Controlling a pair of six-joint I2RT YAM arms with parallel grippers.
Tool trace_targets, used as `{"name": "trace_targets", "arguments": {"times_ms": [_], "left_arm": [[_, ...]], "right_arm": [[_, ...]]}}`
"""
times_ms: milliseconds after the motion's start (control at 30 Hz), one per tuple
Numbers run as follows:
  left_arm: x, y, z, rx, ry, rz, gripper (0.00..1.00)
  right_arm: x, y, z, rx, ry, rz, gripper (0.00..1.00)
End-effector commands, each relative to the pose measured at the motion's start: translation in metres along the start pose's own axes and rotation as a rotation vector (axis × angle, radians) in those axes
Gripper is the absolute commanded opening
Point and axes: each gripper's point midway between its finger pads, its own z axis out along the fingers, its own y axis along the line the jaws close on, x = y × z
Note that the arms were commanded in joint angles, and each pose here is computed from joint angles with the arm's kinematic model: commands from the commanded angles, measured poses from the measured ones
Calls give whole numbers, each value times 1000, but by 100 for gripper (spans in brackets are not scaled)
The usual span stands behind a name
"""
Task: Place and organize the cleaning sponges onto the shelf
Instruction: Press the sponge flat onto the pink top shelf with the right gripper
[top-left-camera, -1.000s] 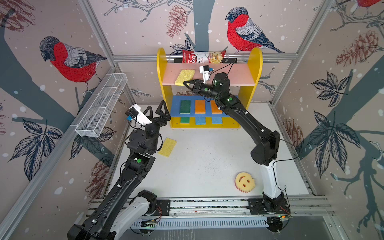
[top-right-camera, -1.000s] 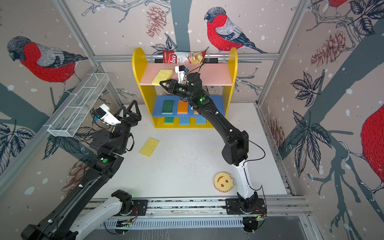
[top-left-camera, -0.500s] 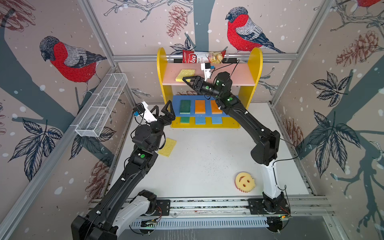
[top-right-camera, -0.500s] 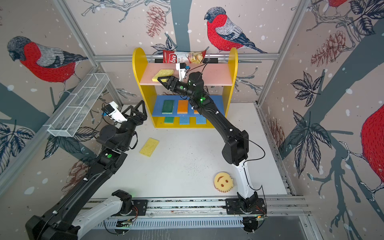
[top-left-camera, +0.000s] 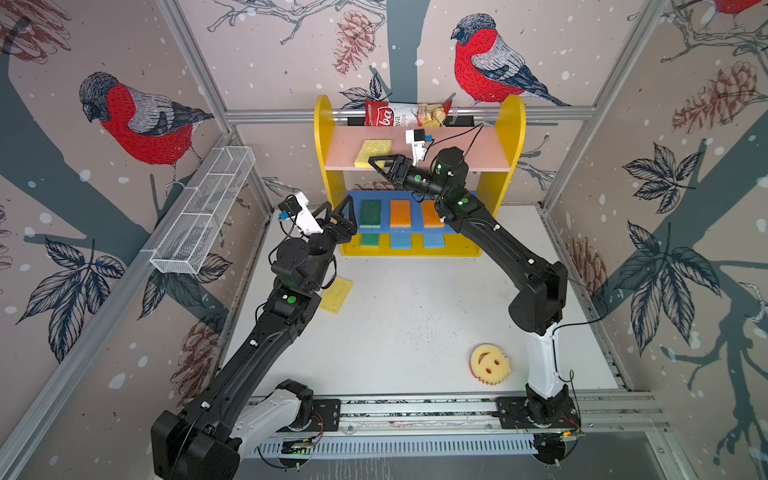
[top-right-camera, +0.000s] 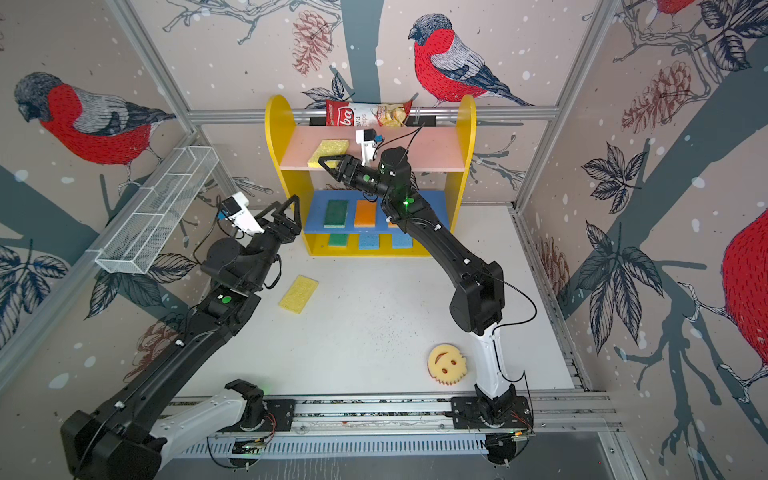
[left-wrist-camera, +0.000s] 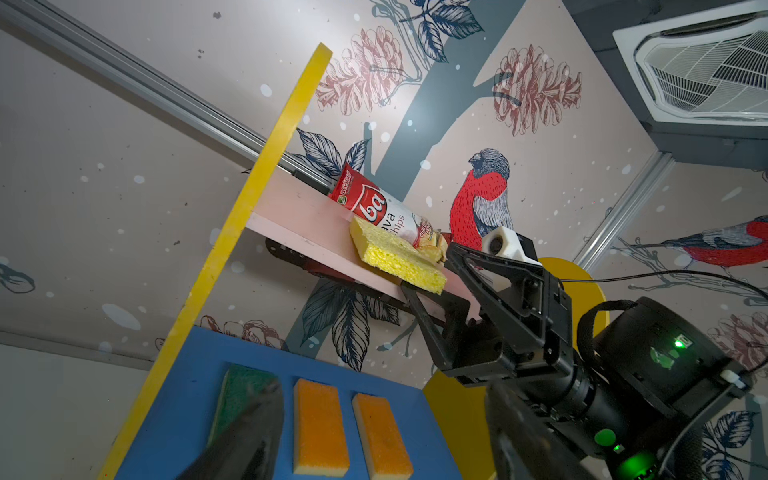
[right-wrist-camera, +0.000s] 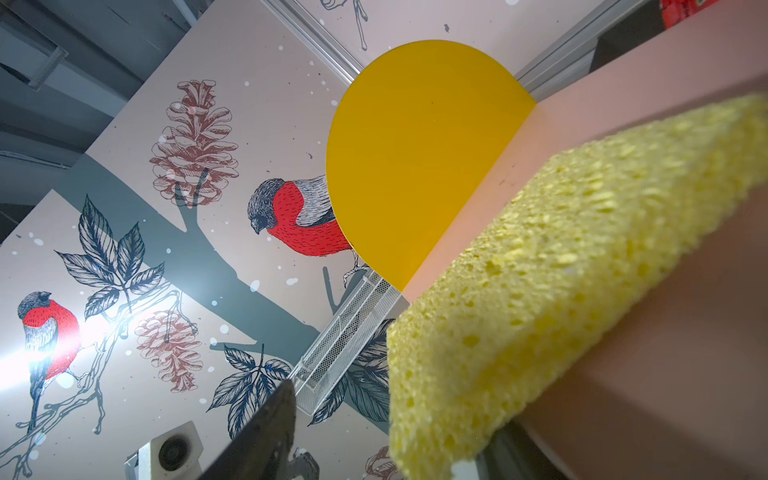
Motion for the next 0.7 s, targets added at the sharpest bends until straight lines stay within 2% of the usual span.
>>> {"name": "trace_targets", "arguments": {"times_ms": [0,400,667], "left_arm": [[-9,-14,3,67,-28,-9,72],[1,-11,9,62,2,-20,72],[1,-5,3,35,-5,-12,72]], "right_arm": [[2,-18,-3,78,-13,53,65],[8,-34,-10,120,-11,73,67],[12,-26,-13,112,0,49,68]]}}
